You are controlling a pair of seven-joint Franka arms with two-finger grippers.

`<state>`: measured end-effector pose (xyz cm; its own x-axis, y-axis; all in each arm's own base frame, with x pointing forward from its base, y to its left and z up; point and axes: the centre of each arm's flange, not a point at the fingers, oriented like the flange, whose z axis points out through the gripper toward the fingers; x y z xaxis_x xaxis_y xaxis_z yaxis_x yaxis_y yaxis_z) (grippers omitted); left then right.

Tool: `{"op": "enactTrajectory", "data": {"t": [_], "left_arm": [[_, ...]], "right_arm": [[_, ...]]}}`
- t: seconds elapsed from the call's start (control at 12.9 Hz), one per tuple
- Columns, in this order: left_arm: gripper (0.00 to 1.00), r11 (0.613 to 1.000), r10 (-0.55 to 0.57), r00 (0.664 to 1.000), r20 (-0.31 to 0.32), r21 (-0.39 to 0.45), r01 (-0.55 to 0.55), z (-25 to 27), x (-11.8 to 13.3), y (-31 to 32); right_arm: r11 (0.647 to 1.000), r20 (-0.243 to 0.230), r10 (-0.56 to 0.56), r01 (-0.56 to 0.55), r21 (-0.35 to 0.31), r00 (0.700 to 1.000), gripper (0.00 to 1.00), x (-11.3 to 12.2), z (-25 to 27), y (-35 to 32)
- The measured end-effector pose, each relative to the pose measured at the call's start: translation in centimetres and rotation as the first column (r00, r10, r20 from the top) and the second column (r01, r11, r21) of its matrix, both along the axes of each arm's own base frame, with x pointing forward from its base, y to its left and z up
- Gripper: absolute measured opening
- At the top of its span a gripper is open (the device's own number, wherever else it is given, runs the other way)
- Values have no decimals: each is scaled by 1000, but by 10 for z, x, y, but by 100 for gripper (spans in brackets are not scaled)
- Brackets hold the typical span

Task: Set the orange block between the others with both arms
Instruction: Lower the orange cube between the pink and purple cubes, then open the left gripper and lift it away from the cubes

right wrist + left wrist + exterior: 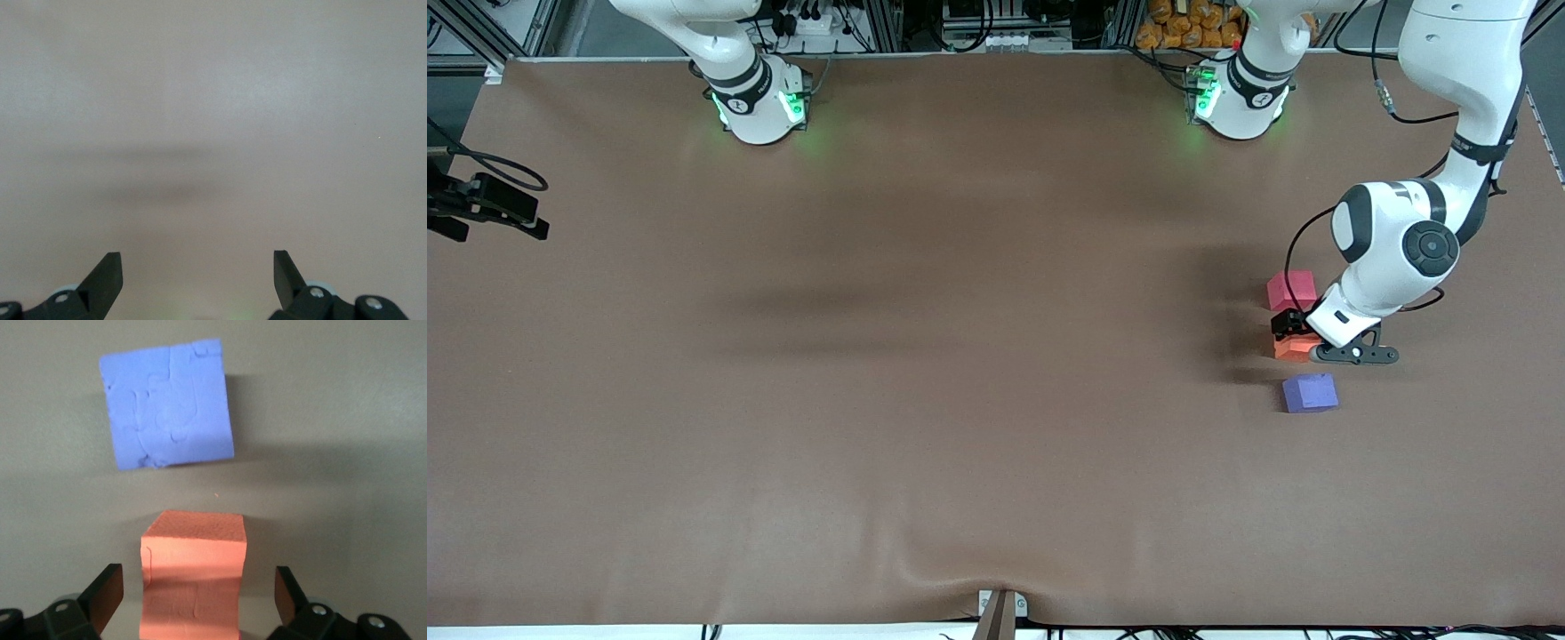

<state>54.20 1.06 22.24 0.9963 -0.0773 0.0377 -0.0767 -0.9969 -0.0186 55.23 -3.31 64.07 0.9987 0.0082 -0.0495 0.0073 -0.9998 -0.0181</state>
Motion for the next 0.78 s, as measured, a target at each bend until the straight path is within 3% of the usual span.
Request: {"op": "enactTrajectory", "data": {"t": [0.23,0.39,0.78], "left_arm": [[100,1000,-2,1000,13,0,2,8,7,-1],[100,1000,-1,1000,-19,0,1,25,17,-1],[100,1000,-5,998,-67,1,5,108,55,-5]], "right_arm": [[1000,0,0,0,0,1000,100,0,0,0],[1000,0,1,-1,0,1000,100,0,0,0],[1000,0,1,-1,0,1000,100,0,0,1]]}}
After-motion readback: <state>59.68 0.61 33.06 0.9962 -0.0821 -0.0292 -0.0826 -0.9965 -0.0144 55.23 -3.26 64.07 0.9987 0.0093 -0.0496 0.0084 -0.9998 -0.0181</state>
